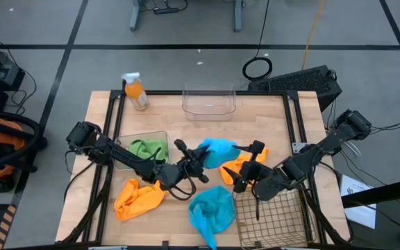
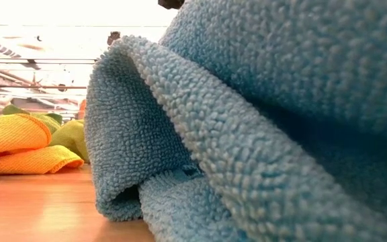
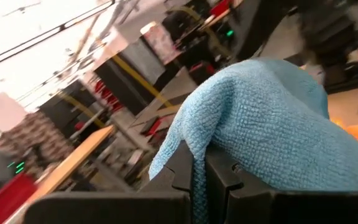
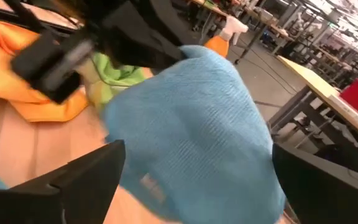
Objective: Sort microfiber towel by color & place in baskets
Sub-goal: Put the top blue microfiber towel into the wire basket
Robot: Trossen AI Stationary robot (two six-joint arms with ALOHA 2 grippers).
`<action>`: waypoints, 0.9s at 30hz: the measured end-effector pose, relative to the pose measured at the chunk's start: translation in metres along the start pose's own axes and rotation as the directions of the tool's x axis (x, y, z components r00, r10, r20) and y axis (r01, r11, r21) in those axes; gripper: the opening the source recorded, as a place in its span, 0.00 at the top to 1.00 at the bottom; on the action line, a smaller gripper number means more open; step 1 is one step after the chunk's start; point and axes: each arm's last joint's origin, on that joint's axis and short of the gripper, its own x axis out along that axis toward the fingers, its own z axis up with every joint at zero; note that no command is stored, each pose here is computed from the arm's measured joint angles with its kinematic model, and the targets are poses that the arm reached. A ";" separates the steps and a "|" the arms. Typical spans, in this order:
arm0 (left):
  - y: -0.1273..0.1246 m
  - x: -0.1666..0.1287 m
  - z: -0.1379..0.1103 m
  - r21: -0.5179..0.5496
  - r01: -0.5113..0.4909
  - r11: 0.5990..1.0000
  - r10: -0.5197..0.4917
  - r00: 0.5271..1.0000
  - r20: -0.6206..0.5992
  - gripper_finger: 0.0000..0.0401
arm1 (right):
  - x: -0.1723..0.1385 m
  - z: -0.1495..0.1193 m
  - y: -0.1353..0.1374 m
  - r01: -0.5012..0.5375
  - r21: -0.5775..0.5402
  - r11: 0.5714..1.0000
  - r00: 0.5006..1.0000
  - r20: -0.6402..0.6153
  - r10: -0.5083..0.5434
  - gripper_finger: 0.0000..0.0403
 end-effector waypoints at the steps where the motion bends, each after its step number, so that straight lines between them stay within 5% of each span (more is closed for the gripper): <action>1: 0.000 0.000 0.001 -0.006 0.019 1.000 -0.019 1.000 0.018 0.97 | 0.005 -0.001 0.001 0.003 -0.002 1.000 1.000 -0.011 -0.003 0.02; 11: -0.003 0.000 0.004 -0.054 0.132 0.990 -0.126 0.987 0.102 0.97 | 0.045 -0.005 0.015 -0.017 0.006 1.000 1.000 -0.026 0.017 0.09; 15: -0.003 0.000 0.004 -0.056 0.137 0.989 -0.131 0.986 0.106 0.97 | 0.048 -0.002 0.014 -0.007 0.007 1.000 1.000 -0.009 0.007 0.31; 22: -0.003 0.000 0.004 -0.056 0.137 0.989 -0.131 0.986 0.106 0.97 | 0.051 -0.002 0.011 0.004 -0.048 0.999 1.000 -0.013 -0.005 0.90; 27: -0.002 0.001 0.006 -0.061 0.131 0.990 -0.124 0.987 0.106 0.97 | 0.056 0.002 0.007 0.024 -0.077 0.997 1.000 0.005 -0.023 0.93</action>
